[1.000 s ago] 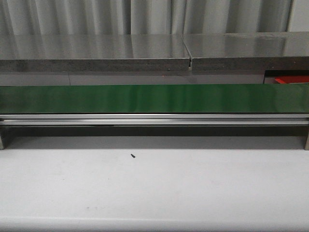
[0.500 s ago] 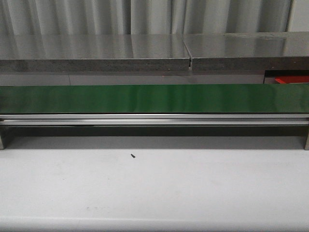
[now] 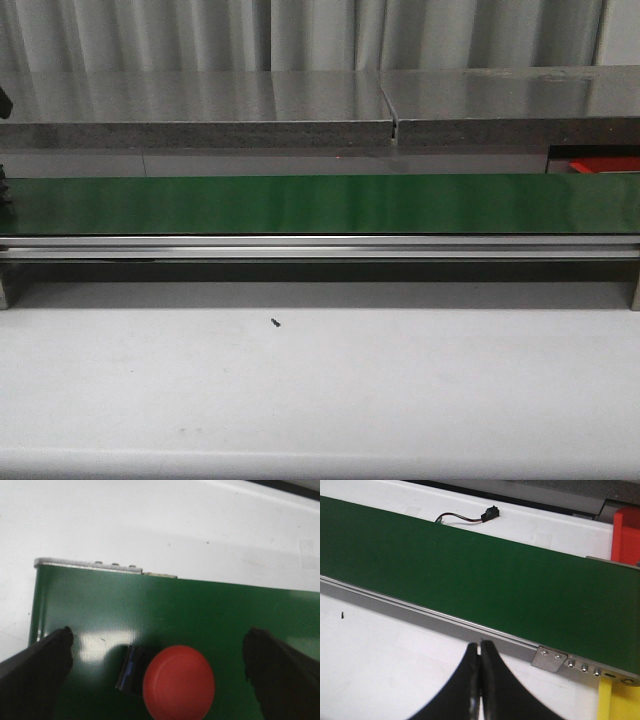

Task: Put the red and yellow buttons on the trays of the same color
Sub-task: 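Set the red button on the belt and open the left gripper, then grasp a yellow button from the cluster with the left gripper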

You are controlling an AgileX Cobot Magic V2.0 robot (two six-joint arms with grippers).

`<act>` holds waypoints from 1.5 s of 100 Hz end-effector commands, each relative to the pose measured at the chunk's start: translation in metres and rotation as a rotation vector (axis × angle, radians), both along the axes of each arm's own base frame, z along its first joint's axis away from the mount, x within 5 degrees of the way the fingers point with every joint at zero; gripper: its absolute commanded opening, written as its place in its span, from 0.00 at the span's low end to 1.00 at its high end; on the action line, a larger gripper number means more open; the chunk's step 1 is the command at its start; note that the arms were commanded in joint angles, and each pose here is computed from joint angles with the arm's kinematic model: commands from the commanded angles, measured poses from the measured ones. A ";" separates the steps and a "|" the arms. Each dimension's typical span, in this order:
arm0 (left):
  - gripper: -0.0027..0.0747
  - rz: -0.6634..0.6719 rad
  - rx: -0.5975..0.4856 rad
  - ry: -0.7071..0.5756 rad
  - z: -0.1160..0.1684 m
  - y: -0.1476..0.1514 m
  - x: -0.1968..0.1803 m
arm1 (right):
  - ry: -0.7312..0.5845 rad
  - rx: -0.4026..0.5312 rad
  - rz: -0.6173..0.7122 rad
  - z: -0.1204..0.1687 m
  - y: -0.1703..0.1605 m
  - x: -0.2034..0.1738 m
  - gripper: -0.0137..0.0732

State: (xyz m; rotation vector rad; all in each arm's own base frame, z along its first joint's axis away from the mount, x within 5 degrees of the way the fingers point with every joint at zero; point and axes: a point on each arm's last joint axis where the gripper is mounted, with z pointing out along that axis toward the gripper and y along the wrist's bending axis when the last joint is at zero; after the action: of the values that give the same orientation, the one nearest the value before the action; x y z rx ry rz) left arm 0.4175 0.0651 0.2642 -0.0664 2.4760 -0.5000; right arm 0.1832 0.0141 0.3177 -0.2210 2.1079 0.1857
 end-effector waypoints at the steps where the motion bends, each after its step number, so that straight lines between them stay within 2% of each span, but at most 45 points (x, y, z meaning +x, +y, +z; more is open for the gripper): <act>1: 0.91 0.007 -0.008 -0.148 0.052 -0.005 -0.004 | -0.078 0.005 -0.023 0.013 -0.001 0.002 0.08; 22: 0.86 0.061 0.065 -0.216 0.079 0.020 -0.006 | -0.078 0.005 -0.023 0.013 -0.001 0.002 0.08; 44: 0.86 0.221 0.181 -0.204 0.076 0.073 -0.015 | -0.078 0.005 -0.023 0.013 -0.001 0.002 0.08; 58: 0.86 0.295 0.185 -0.186 0.063 0.103 -0.015 | -0.078 0.005 -0.023 0.013 -0.001 0.002 0.08; 76: 0.86 0.341 0.171 -0.132 0.029 0.126 -0.005 | -0.078 0.005 -0.023 0.013 -0.001 0.002 0.08; 94: 0.86 0.343 0.158 -0.098 0.001 0.137 0.013 | -0.078 0.005 -0.023 0.013 -0.001 0.002 0.08; 142: 0.86 0.339 0.138 -0.117 -0.028 0.156 0.053 | -0.078 0.005 -0.023 0.013 -0.001 0.002 0.08; 150: 0.83 0.341 0.140 -0.123 -0.030 0.158 0.056 | -0.078 0.005 -0.023 0.013 -0.001 0.002 0.08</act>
State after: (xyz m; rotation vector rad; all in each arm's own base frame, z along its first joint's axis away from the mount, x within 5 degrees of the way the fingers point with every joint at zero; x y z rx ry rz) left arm 0.4707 0.2224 0.1905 -0.3773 2.4376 -0.1981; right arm 0.1832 0.0141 0.3177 -0.2210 2.1079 0.1857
